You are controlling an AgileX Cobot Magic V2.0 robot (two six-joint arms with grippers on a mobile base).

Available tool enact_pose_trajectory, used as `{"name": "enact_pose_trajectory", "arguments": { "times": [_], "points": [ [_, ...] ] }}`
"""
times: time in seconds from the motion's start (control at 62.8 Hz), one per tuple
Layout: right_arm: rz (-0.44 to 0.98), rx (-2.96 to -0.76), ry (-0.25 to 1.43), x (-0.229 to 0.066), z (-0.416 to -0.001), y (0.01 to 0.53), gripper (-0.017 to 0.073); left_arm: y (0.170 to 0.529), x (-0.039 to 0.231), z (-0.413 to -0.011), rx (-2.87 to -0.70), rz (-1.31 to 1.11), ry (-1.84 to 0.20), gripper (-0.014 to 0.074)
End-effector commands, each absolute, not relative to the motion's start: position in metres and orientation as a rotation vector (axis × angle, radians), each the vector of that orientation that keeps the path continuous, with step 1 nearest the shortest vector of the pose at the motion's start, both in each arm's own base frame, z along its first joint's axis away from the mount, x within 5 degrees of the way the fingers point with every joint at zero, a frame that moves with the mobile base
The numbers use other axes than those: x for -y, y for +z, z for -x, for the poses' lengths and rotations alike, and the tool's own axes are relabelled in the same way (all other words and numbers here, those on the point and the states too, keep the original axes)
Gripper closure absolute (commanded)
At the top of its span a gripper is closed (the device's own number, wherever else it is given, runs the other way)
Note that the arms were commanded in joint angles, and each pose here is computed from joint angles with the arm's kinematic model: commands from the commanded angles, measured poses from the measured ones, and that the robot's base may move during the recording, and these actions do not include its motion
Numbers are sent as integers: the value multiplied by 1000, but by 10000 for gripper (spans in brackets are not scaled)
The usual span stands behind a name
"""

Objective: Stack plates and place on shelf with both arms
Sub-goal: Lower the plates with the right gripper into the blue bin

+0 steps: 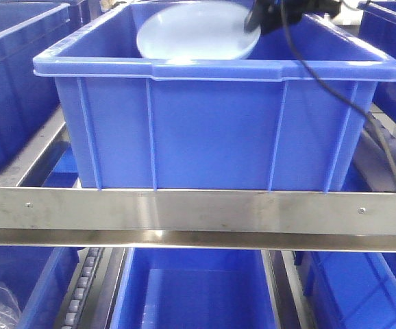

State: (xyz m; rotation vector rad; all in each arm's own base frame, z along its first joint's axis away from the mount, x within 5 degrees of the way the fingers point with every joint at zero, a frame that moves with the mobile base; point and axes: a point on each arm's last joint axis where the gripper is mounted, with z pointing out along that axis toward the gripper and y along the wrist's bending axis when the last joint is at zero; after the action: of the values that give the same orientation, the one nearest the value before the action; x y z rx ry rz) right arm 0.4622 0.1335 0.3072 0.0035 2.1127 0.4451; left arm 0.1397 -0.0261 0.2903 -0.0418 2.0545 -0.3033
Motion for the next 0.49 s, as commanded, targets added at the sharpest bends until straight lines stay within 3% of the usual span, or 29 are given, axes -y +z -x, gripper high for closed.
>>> {"name": "enact_pose_trajectory", "arguments": {
  "times": [0.0,0.478],
  "points": [
    [-44,-1939,482,-127,-460,349,526,306,25,-143,-1948,61,-313,503],
    [-45,-1960,479,-128,-464,341,526,306,25,-143,-1948,61,-313,503]
  ]
}}
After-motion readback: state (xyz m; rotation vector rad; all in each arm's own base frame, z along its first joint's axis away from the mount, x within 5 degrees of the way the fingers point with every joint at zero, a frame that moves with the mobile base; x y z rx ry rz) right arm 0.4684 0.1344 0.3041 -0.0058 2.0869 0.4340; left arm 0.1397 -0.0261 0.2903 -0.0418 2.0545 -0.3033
